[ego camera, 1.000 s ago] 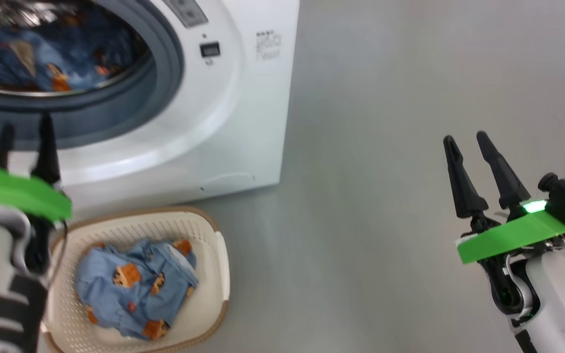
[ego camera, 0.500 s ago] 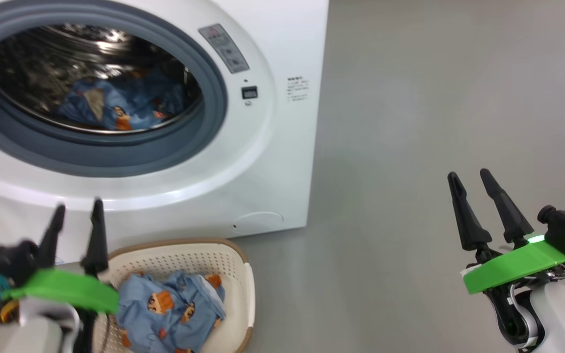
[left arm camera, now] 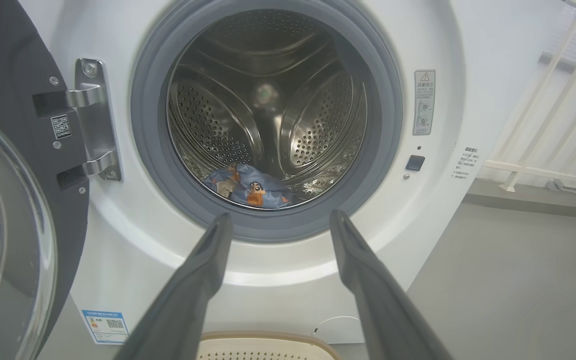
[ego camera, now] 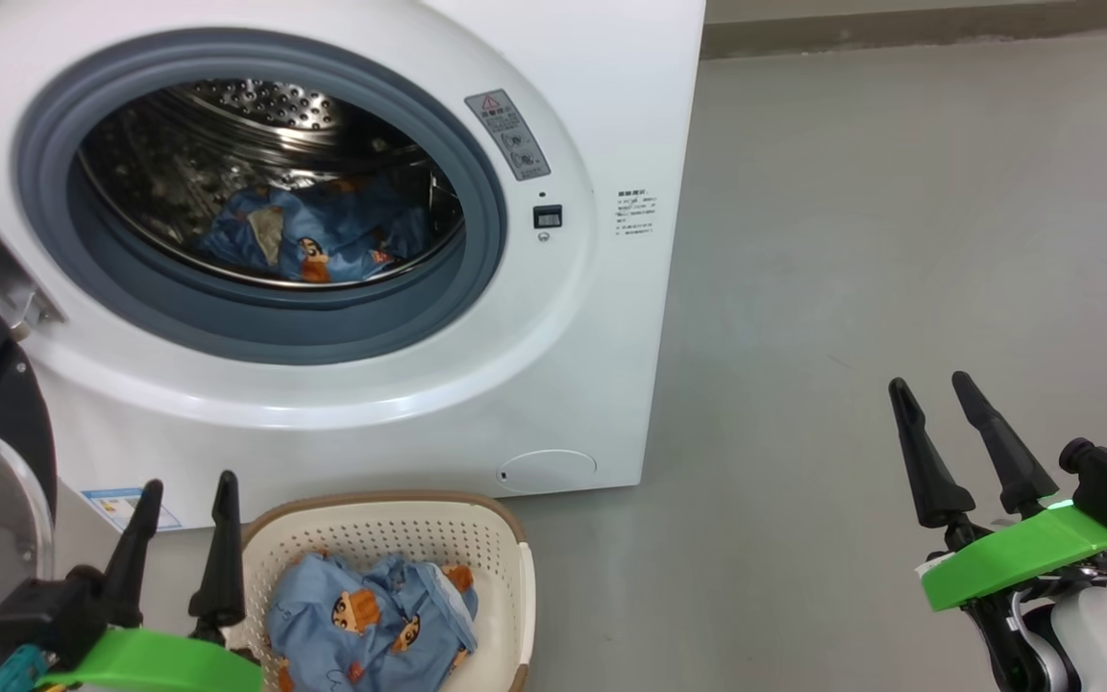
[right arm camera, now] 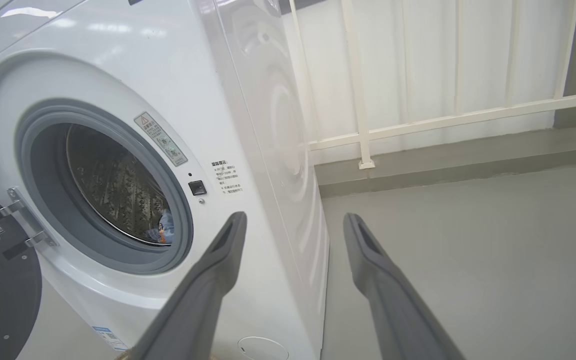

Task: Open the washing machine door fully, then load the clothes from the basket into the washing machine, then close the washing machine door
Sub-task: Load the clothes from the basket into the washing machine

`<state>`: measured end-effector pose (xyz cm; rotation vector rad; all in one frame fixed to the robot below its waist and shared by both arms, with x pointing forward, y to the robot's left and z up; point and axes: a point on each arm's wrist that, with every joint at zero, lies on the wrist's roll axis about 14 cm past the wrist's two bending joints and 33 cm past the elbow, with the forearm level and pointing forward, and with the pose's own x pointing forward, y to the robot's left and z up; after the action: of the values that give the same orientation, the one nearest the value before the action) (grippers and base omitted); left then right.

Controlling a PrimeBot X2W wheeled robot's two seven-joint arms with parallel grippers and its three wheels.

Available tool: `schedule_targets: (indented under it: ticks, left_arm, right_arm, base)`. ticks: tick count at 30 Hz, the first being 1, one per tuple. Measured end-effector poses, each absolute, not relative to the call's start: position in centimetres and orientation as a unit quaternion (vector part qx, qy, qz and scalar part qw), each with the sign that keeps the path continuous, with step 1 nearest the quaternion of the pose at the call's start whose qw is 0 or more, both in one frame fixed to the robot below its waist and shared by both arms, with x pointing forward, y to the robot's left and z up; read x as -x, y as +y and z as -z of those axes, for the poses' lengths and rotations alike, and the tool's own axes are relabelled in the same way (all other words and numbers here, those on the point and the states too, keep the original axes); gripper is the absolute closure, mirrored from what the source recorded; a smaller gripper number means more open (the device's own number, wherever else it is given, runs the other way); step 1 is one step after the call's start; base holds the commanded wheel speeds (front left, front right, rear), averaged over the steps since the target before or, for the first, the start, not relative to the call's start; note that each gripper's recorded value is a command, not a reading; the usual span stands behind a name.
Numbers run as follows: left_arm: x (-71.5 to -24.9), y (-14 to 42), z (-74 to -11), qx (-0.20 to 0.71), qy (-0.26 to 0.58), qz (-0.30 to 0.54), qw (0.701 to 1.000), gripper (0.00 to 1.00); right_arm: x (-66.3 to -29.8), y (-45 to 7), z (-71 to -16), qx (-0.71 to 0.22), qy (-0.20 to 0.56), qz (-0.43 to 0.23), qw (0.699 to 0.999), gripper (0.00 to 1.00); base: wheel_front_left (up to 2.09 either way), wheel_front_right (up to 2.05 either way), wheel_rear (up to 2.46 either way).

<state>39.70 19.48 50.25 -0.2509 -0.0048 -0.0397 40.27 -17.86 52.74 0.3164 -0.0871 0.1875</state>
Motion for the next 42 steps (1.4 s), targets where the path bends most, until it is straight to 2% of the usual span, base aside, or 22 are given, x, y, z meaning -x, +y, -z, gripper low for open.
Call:
schedule_targets:
  ticks: [31,42]
  left_arm:
    - [-39.2,18.9,-49.4,0.143,0.006,0.013,0.990,0.00]
    - [-39.4,18.2,-46.5,0.141,0.056,0.016,0.988,0.00]
  right_arm:
    - [-40.3,-18.2,-51.6,-0.142,-0.026,-0.093,0.985,0.00]
    - [-40.5,-18.7,-50.1,-0.140,-0.006,-0.085,0.987,0.00]
  base:
    - [0.00,0.00,0.00]
    - [0.00,0.00,0.00]
